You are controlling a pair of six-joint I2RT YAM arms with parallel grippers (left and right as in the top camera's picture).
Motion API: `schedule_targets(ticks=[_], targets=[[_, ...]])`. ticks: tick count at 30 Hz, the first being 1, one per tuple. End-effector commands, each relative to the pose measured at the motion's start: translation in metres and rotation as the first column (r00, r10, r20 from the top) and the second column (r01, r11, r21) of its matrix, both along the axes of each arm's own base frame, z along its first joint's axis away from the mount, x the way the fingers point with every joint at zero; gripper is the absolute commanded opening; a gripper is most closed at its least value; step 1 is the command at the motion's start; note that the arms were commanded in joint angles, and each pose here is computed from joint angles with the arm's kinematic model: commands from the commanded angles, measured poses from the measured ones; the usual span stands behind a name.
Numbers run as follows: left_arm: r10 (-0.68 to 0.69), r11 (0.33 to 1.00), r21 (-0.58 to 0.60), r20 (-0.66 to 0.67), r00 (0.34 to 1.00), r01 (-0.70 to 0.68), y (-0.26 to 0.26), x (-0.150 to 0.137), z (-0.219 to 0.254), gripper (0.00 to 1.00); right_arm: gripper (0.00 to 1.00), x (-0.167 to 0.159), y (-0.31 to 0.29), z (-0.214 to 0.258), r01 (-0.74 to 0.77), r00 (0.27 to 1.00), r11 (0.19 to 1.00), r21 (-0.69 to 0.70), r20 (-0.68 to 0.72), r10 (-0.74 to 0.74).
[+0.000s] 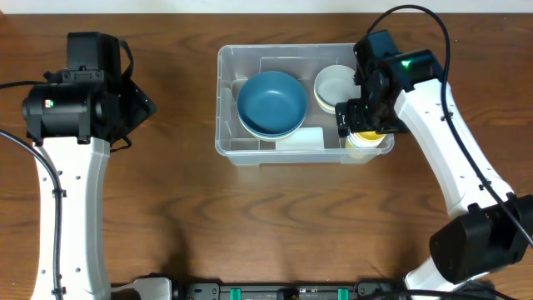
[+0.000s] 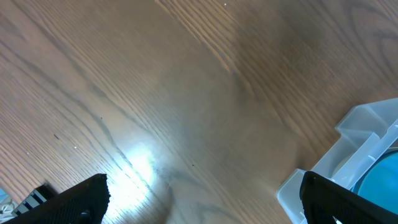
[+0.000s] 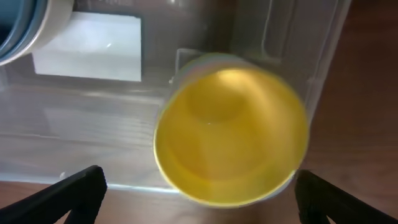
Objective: Pack container
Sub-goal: 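Move the right gripper over the cup stack and push it down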
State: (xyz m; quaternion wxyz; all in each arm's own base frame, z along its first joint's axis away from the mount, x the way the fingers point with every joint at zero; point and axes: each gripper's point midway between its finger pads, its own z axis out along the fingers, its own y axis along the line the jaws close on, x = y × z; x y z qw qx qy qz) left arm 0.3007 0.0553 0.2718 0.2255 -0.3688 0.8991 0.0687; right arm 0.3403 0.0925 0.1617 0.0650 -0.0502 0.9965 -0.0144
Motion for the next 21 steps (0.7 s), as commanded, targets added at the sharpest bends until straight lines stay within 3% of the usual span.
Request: schedule_targets(ticks=[1,6,15,18,21], targets=[[0.018,1.000,-0.009,0.004,1.000,-0.018,0.001,0.000,0.001,0.98,0.98,0.008,0.001,0.001,-0.160,0.986,0.986,-0.046,0.031,0.162],[0.018,1.000,-0.009,0.003,1.000,-0.018,0.001,0.000,0.001,0.98,0.98,0.020,0.007,-0.003,-0.192,0.978,0.980,-0.041,0.072,0.195],[0.019,1.000,-0.009,0.008,1.000,-0.019,0.001,0.001,0.001,0.98,0.91,0.006,0.022,-0.035,-0.210,0.977,0.977,0.049,-0.031,0.211],[0.019,1.000,-0.009,0.008,1.000,-0.019,0.001,0.001,0.001,0.98,0.85,0.002,0.027,-0.045,-0.210,0.976,0.976,0.064,-0.047,0.213],[0.018,1.000,-0.009,0.008,1.000,-0.018,0.001,0.001,0.001,0.98,0.71,-0.001,0.028,-0.055,-0.198,0.978,0.978,0.064,-0.057,0.202]])
